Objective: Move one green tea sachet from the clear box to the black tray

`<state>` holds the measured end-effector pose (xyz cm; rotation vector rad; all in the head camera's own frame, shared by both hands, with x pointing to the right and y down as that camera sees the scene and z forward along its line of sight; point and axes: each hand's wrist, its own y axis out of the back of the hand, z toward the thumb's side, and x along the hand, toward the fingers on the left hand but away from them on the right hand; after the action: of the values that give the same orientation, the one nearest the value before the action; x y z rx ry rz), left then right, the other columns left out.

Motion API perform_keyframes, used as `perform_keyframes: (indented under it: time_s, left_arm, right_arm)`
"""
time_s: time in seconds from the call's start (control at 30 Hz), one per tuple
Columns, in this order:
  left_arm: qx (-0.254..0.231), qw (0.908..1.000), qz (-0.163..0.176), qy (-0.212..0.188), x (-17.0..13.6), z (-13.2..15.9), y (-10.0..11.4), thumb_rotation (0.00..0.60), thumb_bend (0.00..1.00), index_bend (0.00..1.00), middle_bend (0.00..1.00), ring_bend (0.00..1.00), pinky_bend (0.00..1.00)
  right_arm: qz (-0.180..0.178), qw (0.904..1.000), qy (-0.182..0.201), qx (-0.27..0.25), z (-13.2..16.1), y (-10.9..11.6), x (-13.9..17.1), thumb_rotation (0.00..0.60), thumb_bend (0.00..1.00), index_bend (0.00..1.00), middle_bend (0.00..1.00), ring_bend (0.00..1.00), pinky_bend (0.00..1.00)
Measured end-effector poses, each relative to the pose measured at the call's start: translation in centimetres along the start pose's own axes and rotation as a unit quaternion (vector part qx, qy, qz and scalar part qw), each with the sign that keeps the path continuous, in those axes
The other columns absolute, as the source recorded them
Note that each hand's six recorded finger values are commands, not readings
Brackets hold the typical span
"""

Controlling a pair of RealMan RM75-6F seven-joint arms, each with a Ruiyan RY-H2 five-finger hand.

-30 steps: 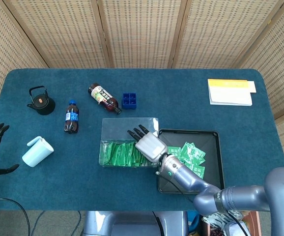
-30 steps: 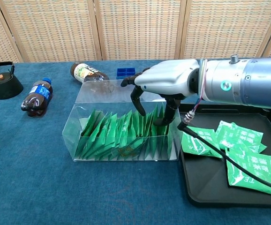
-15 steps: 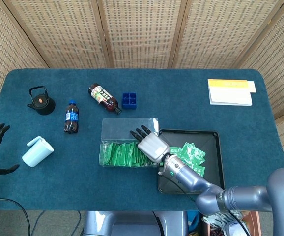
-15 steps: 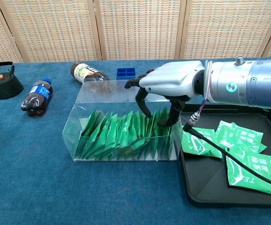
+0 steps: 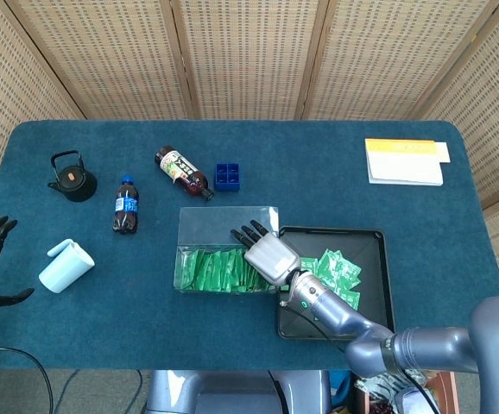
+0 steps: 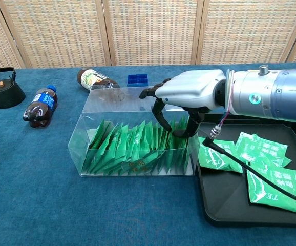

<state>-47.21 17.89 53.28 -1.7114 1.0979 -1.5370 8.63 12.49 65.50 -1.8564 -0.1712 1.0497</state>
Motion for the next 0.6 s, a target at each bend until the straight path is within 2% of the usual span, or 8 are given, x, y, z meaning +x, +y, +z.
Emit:
perform_keyframes:
  time_s: [0.47, 0.6]
  left_arm:
    - [0.002, 1.0, -0.002, 0.0, 0.03, 0.05, -0.1, 0.6, 0.11, 0.0, 0.0, 0.0, 0.0]
    - [0.001, 1.0, -0.002, 0.0, 0.05, 0.04, -0.1, 0.6, 0.11, 0.0, 0.0, 0.0, 0.0]
  right_arm:
    - [0.002, 1.0, -0.003, -0.006, -0.58, -0.71, 0.18, 0.6, 0.6, 0.6, 0.03, 0.0, 0.11]
    - [0.0, 1.0, -0.003, -0.006, -0.61, -0.72, 0.13, 0.6, 0.62, 0.63, 0.04, 0.0, 0.12]
